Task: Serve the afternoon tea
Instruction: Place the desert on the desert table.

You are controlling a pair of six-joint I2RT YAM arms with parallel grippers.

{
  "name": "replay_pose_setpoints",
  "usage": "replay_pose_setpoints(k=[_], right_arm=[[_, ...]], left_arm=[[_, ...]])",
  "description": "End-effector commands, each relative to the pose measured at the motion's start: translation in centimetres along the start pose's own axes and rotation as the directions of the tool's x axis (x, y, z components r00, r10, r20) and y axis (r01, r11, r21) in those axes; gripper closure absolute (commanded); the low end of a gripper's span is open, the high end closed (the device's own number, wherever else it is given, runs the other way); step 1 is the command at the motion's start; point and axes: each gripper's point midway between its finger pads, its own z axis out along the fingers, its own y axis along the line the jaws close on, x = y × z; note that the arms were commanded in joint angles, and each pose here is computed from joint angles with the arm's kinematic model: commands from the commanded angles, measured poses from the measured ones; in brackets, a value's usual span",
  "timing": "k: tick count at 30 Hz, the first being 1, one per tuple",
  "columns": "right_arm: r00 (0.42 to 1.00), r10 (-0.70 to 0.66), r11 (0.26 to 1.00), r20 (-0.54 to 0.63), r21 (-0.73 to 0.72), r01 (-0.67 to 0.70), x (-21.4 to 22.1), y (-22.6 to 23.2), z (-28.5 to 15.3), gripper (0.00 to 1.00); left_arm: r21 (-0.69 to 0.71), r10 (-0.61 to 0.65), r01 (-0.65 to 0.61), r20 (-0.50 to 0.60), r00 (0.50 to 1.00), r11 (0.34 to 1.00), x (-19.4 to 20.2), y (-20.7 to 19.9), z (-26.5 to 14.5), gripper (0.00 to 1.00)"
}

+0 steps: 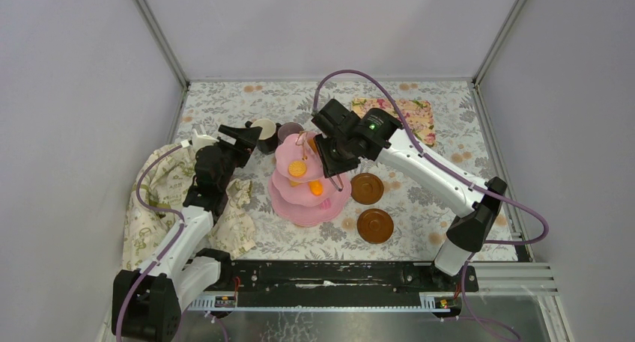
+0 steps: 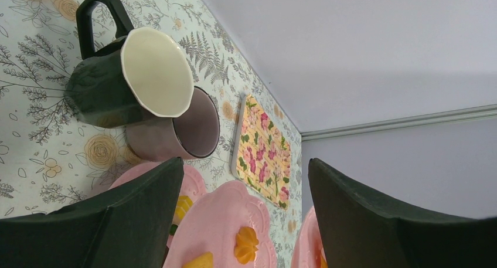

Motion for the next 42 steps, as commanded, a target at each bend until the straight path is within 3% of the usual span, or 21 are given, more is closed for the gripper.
replay_pose_setpoints(k=[1, 25, 42], right_arm=[[0.997, 0.005, 0.998, 0.083, -0.070, 0.001, -1.2, 1.3, -2.2, 0.61], [0.995, 0.003, 0.996, 0.104, -0.087, 0.006, -1.1, 1.3, -2.2, 0.58], [0.980, 0.028, 0.994, 0.198, -0.109, -0.007, -1.8, 0.9, -4.2, 0.61]], left_arm=[[0.074, 0.004, -0.007, 0.032, 0.999, 0.997, -1.2, -2.2, 0.1, 0.15], [0.068, 0.010, -0.012, 0.031, 0.999, 0.998, -1.1, -2.0, 0.1, 0.15], [0.063, 0.017, -0.019, 0.035, 0.999, 0.998, -1.3, -2.1, 0.1, 0.15]])
